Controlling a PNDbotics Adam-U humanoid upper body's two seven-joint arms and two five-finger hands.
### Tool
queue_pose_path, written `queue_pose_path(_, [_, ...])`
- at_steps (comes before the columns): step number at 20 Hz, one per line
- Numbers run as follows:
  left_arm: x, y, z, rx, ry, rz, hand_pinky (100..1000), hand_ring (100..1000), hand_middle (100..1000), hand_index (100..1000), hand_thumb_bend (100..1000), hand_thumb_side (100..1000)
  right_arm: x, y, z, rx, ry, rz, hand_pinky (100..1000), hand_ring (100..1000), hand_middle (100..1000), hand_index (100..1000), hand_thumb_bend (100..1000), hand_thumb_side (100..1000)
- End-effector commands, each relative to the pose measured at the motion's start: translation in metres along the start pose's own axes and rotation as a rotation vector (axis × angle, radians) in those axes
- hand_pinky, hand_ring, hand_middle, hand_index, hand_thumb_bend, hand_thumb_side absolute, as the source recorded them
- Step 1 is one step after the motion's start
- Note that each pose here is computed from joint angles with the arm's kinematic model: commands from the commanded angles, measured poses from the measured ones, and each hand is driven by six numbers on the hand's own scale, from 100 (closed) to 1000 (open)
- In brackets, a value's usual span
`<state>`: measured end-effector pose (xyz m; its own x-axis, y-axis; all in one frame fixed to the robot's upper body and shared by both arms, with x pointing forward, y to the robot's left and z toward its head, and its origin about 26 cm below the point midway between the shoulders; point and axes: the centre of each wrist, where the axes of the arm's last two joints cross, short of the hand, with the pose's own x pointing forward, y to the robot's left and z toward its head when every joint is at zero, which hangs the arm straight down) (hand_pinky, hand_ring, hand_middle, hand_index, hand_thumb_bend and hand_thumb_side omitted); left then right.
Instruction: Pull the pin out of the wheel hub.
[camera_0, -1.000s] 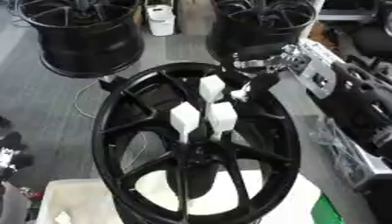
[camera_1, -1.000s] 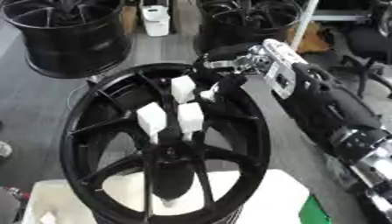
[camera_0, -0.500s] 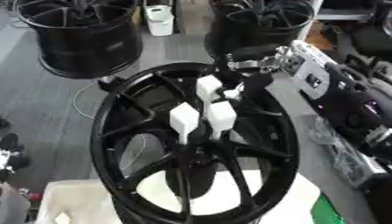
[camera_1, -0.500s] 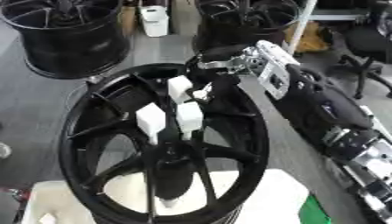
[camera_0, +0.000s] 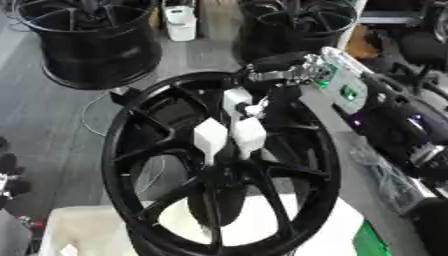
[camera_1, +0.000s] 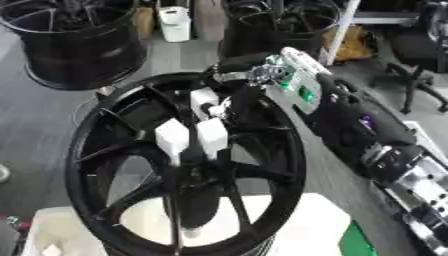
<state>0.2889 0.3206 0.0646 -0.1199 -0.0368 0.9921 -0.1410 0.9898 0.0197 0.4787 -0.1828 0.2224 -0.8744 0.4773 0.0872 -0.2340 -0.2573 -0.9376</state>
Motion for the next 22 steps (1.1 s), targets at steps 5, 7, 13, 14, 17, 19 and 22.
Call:
queue_pose_path(5, [0.012,0.003,-0.003,-0.003,-0.039,-0.019,661,534,579,705,585,541,0.001,-0.019,0.01,0.224,-0.168,0.212,748,681,459,802,100,426])
queue_pose_path(7, [0.011,0.003,-0.003,-0.002,-0.038,-0.019,661,534,579,705,584,541,0.001,-0.024,0.013,0.184,-0.165,0.177,722,616,385,739,100,329])
queue_pose_path(13, [0.011,0.004,-0.003,0.003,-0.036,-0.02,661,533,578,705,585,541,0.006,-0.044,0.026,0.067,-0.163,0.087,693,548,313,690,100,209])
queue_pose_path(14, [0.011,0.004,-0.003,0.003,-0.035,-0.02,661,533,578,705,585,541,0.007,-0.046,0.027,0.058,-0.163,0.08,693,548,313,690,100,209])
queue_pose_path(17, [0.01,0.005,-0.002,0.005,-0.033,-0.021,661,533,578,705,586,541,0.01,-0.051,0.03,0.045,-0.159,0.073,693,540,306,688,100,108])
queue_pose_path(19, [0.01,0.007,-0.001,0.013,-0.029,-0.024,661,533,578,705,587,541,0.008,-0.068,0.049,0.0,-0.125,0.074,695,540,306,689,100,105])
queue_pose_path(22, [0.009,0.011,0.0,0.024,-0.022,-0.032,661,533,578,705,586,541,0.002,-0.089,0.089,-0.105,-0.062,0.048,699,542,308,694,100,100])
